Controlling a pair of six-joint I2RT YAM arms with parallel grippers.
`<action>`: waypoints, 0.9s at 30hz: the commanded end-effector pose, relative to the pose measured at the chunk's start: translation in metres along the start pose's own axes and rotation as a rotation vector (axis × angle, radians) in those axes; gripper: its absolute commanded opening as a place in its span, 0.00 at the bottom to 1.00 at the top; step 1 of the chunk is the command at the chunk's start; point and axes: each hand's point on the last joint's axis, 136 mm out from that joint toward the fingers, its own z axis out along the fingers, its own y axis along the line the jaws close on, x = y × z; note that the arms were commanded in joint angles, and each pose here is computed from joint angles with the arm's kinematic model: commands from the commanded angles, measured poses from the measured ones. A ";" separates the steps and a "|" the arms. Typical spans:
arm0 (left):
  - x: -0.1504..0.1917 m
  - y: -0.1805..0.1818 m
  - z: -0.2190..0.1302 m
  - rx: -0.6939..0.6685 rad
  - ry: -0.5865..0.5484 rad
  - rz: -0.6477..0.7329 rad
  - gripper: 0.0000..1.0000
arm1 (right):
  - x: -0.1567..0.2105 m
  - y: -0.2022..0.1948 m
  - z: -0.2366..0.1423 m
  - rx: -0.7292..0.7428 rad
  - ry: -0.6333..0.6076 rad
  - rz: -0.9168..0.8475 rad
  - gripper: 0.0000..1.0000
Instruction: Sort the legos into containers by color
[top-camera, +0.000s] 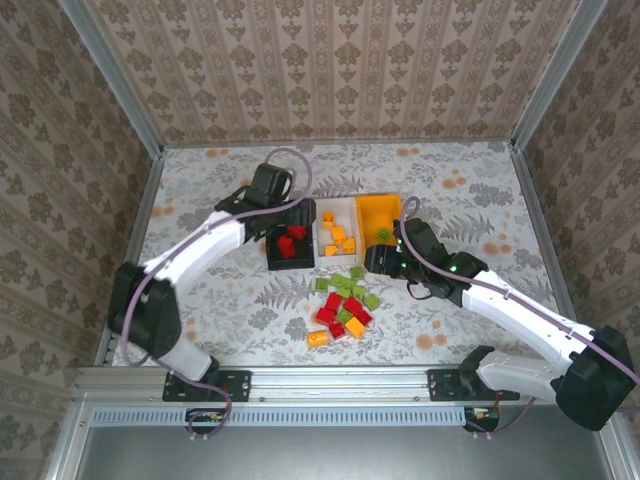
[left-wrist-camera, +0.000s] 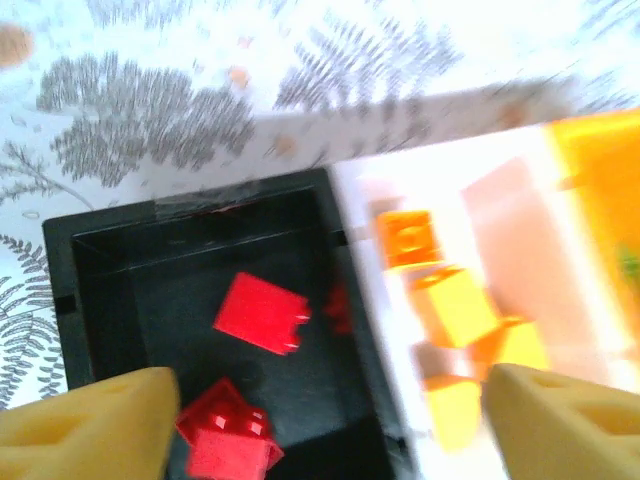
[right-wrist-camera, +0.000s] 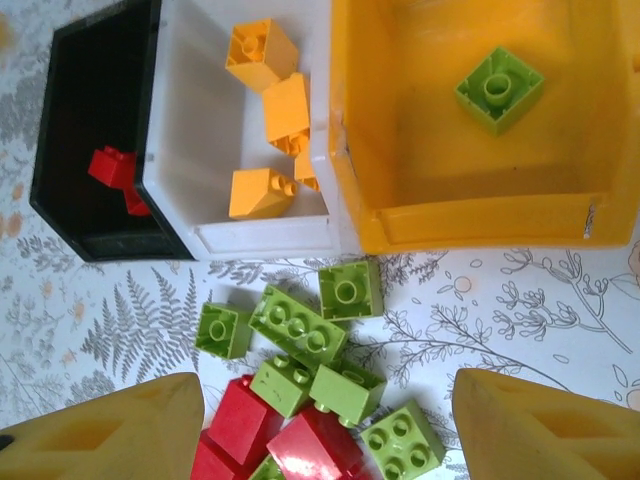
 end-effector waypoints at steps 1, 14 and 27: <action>0.011 -0.023 -0.038 0.085 -0.044 0.005 0.94 | 0.048 -0.010 0.011 0.040 0.147 -0.081 0.68; 0.105 -0.009 -0.090 0.146 -0.068 -0.116 1.00 | 0.144 -0.002 0.011 0.000 0.350 -0.284 0.63; 0.127 0.008 -0.088 0.101 -0.045 -0.158 1.00 | 0.153 0.023 0.022 0.082 0.318 -0.481 0.55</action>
